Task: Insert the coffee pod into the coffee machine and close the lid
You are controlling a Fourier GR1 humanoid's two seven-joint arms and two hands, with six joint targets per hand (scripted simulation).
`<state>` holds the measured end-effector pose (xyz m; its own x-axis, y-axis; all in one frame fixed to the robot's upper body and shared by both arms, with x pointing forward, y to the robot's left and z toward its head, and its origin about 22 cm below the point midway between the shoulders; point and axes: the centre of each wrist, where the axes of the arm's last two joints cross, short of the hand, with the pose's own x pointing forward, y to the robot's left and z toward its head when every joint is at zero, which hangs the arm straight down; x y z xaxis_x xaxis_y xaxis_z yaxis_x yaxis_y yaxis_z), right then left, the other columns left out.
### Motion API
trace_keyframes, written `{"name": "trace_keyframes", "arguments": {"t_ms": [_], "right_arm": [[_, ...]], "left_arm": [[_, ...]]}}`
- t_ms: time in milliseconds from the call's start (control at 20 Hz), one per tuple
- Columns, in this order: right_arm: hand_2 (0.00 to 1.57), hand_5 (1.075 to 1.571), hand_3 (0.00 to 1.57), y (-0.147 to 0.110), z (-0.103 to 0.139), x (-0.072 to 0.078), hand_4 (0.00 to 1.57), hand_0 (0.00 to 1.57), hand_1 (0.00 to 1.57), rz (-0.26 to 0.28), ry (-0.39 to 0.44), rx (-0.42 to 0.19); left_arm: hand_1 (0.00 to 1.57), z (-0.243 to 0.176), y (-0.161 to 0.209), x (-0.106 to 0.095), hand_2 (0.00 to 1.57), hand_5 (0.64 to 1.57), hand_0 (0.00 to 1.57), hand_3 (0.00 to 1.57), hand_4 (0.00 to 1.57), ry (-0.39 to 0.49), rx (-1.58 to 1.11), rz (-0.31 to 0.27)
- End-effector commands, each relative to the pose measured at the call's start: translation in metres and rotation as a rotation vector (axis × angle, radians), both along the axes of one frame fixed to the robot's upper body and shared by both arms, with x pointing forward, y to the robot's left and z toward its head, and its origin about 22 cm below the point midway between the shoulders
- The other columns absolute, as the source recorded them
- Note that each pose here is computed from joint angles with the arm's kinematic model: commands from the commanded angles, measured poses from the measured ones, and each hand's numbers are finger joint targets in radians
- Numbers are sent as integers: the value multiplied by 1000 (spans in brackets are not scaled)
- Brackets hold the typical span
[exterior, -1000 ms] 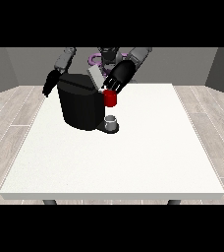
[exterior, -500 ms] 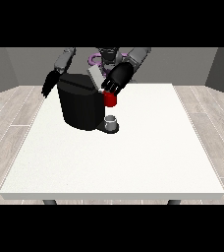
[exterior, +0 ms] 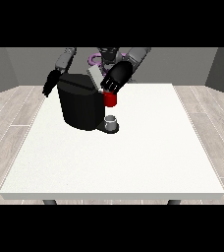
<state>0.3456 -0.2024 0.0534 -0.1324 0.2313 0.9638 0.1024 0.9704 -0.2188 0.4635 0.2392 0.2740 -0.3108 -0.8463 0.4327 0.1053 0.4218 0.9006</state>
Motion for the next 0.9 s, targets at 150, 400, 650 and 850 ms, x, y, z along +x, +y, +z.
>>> {"name": "trace_keyframes", "arguments": {"t_ms": [150,400,650,850], "right_arm": [[0,1571,0,-9,-9,4,0,0,0,-28,-31,15],[0,1571,0,-13,4,-1,0,0,0,8,-3,2],[0,1571,0,-2,8,3,0,0,0,-4,-10,-10],[0,1571,0,1,15,7,85,0,0,16,-43,-1]], "left_arm": [[1216,18,-9,-4,1228,1571,1216,1104,0,-90,121,-12],[1160,-12,22,-3,1178,1571,1160,1050,0,-67,167,27],[1117,7,14,-1,1136,1571,1117,985,0,-85,105,32],[1150,15,11,-2,1145,1571,1150,953,0,-172,76,-5]]}}
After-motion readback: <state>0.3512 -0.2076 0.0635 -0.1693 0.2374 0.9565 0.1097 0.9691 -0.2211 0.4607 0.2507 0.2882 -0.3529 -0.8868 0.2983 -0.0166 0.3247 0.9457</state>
